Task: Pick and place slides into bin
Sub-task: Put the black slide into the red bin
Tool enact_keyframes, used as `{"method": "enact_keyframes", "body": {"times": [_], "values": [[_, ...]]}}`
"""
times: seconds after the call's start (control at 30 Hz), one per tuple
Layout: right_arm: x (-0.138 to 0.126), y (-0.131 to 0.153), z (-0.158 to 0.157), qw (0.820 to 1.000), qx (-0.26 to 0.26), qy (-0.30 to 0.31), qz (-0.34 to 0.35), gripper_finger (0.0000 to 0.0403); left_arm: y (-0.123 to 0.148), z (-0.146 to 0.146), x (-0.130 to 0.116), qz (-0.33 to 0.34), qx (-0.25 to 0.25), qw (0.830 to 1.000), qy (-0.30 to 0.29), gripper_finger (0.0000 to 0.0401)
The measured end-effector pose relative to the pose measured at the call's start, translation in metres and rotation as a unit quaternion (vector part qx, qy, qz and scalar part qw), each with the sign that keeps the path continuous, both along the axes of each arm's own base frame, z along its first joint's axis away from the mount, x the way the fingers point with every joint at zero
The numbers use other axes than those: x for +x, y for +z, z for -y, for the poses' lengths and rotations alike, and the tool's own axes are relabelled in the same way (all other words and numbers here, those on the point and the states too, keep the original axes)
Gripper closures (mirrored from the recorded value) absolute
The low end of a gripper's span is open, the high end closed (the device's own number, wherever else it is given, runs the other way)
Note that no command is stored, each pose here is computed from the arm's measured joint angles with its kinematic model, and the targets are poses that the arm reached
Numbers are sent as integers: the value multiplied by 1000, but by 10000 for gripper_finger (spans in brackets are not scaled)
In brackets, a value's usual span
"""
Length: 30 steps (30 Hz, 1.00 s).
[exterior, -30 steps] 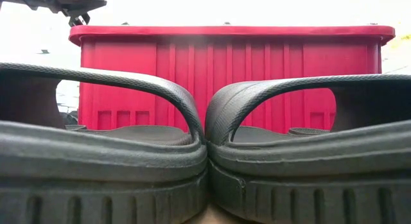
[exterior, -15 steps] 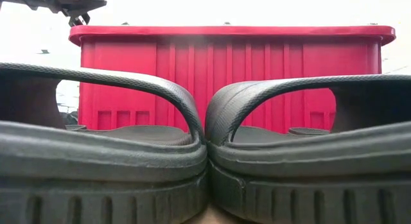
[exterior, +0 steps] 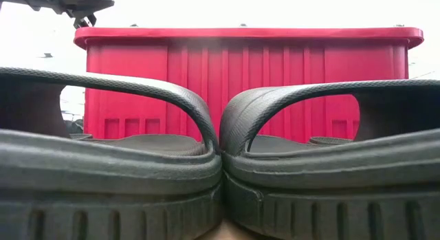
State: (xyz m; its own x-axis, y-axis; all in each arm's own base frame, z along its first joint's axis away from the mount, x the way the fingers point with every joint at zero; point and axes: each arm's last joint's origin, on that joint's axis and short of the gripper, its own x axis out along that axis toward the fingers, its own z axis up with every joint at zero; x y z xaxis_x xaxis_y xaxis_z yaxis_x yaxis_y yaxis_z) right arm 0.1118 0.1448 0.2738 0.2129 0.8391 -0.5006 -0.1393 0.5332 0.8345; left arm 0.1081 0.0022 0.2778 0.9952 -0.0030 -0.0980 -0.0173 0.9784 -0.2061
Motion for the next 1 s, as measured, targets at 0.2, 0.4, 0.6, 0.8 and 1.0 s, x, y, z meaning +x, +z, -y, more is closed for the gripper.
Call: {"method": "enact_keyframes", "body": {"times": [0.2,0.4,0.6,0.8,1.0], "values": [[3,62,5,997,-67,23,26,400,0,0,0,0,0,1000,0,375],[12,131,35,964,-225,-34,137,400,0,0,0,0,0,1000,0,375],[8,183,79,873,-414,-140,216,398,0,0,0,0,0,1000,0,375],[3,204,120,817,-510,-175,203,400,0,0,0,0,0,1000,0,375],[10,204,156,786,-570,-167,170,400,0,0,0,0,0,1000,0,375]]}}
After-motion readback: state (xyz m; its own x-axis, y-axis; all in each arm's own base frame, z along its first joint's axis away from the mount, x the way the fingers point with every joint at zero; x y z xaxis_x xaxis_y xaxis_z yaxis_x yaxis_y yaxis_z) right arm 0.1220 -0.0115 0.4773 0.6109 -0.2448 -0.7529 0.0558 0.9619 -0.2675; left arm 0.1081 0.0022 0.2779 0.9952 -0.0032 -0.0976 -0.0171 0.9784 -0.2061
